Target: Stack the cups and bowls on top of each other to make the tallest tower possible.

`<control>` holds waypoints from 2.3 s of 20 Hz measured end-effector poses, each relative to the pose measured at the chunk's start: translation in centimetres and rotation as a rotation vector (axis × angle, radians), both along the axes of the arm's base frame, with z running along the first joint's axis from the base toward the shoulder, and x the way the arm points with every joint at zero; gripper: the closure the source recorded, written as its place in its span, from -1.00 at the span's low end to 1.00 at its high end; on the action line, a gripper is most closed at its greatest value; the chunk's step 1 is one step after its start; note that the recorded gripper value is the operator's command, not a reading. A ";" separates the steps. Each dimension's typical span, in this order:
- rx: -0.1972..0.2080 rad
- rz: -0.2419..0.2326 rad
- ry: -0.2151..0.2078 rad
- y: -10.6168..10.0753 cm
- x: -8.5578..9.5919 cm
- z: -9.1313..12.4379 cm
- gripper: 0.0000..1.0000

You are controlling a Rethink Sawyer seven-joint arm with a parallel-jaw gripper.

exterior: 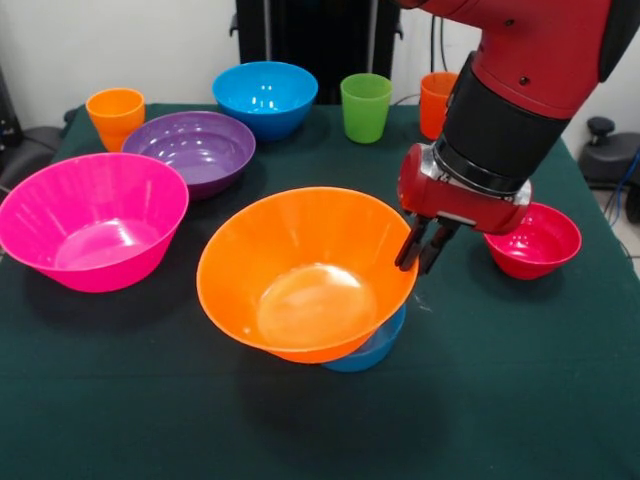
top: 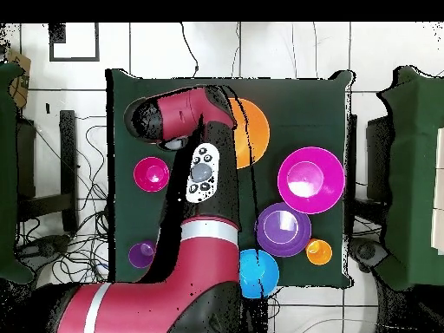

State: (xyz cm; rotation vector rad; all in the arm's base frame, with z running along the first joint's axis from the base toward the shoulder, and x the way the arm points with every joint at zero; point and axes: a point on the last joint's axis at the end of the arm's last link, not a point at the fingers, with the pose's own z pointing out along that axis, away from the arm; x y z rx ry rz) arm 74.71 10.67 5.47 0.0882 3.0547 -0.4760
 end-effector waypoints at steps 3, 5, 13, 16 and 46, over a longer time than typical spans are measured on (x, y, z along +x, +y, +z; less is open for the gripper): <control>-0.007 0.010 0.000 0.6 -0.2 0.0 1.00; -0.015 0.021 0.002 1.2 -0.4 0.0 1.00; -0.017 0.038 0.003 2.8 -0.7 0.0 1.00; -0.018 0.039 0.005 2.8 -0.8 -0.1 1.00; -0.020 0.043 0.027 4.0 -1.7 -1.4 1.00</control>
